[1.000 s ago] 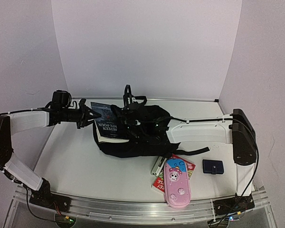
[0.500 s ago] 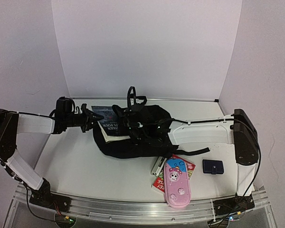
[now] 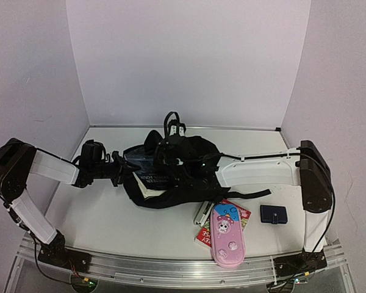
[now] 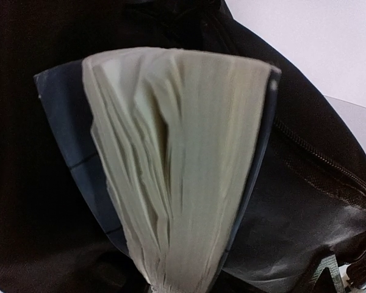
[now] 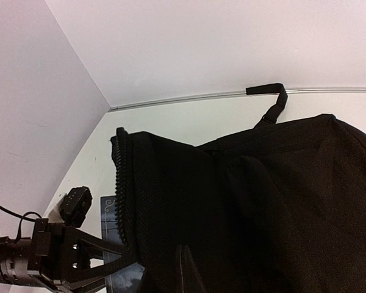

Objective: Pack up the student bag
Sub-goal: Place the book in the student bag.

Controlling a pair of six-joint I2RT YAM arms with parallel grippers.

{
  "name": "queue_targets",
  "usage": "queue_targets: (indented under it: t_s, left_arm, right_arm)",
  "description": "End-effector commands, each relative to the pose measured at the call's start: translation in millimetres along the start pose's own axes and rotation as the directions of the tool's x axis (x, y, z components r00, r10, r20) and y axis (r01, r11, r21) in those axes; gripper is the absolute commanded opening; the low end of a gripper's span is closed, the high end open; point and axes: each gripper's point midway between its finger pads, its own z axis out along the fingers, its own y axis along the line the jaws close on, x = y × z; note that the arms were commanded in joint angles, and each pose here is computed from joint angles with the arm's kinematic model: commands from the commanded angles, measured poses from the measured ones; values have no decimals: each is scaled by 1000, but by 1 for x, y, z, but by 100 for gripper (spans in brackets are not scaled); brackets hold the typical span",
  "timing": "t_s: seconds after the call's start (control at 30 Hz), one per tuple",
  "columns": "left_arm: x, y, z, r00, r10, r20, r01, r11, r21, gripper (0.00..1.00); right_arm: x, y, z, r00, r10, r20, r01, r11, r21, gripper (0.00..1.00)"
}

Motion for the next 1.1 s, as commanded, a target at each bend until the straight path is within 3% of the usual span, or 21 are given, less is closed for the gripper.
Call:
queue_targets:
  t_s: [0.0,0.2,0.53,0.73,0.83,0.97,1.07]
  left_arm:
    - [2,-66,7,986,163,-34,-151,961,231,0]
    - [7,-81,37,958,277,-72,-252,936,248,0]
    - [-2,-47,95,925,351,-145,-340,935,97,3]
    - [-14,-28,86,906,403,-129,-415,905,-87,45]
    - [-15,-23,71,896,429,-115,-443,882,-163,62]
    - [-7,-14,55,898,423,-121,-440,870,-221,73]
    - [4,-7,50,902,412,-131,-432,868,-245,75]
  right_arm:
    - [-43,25,-16,991,106,83,-98,990,-101,0]
    - [-35,30,-15,994,101,52,-94,987,-129,0]
    - [-31,30,-14,995,89,43,-83,987,-135,0]
    - [-31,24,-16,996,79,51,-73,991,-111,0]
    - [-34,20,-18,996,71,61,-65,993,-97,0]
    - [-36,18,-18,996,64,67,-58,995,-86,0]
    - [-34,17,-18,996,61,67,-56,995,-81,0]
